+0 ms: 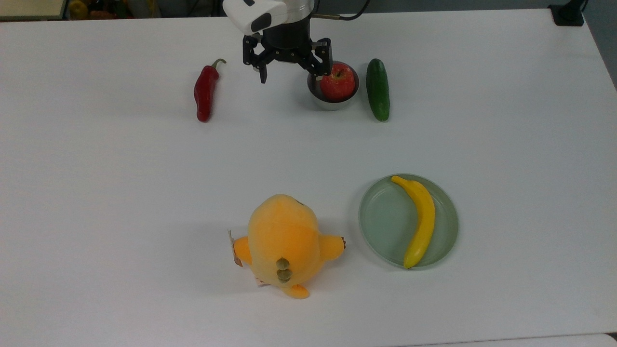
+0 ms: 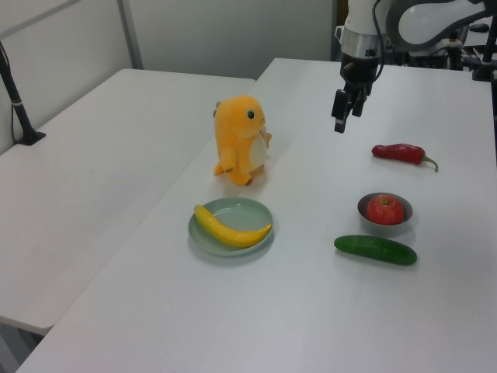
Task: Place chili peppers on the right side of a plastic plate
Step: 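Move the open gripper from above the apple bowl toward the red chili pepper, then lower the gripper onto the red chili pepper and close on it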
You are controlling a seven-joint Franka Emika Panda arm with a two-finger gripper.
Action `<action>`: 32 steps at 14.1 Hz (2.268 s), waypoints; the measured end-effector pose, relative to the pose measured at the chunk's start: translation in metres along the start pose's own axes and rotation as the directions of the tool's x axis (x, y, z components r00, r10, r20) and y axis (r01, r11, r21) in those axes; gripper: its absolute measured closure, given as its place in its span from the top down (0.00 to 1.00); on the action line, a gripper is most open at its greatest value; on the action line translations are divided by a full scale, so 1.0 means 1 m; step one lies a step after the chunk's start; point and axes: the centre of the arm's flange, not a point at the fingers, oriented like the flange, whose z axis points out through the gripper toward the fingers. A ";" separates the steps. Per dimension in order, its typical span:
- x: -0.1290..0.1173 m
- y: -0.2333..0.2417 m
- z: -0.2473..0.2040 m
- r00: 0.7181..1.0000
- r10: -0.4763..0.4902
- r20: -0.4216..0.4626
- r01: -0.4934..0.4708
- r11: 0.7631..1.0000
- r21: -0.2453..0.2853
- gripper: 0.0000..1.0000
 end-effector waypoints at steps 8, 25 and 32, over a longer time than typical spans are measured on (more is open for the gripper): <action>-0.007 0.002 -0.006 0.998 -0.049 0.036 0.050 0.999 -0.009 1.00; -0.027 0.062 -0.011 0.997 0.034 0.074 -0.032 0.999 -0.026 1.00; -0.040 0.173 0.027 0.984 0.056 0.168 -0.043 0.996 -0.078 1.00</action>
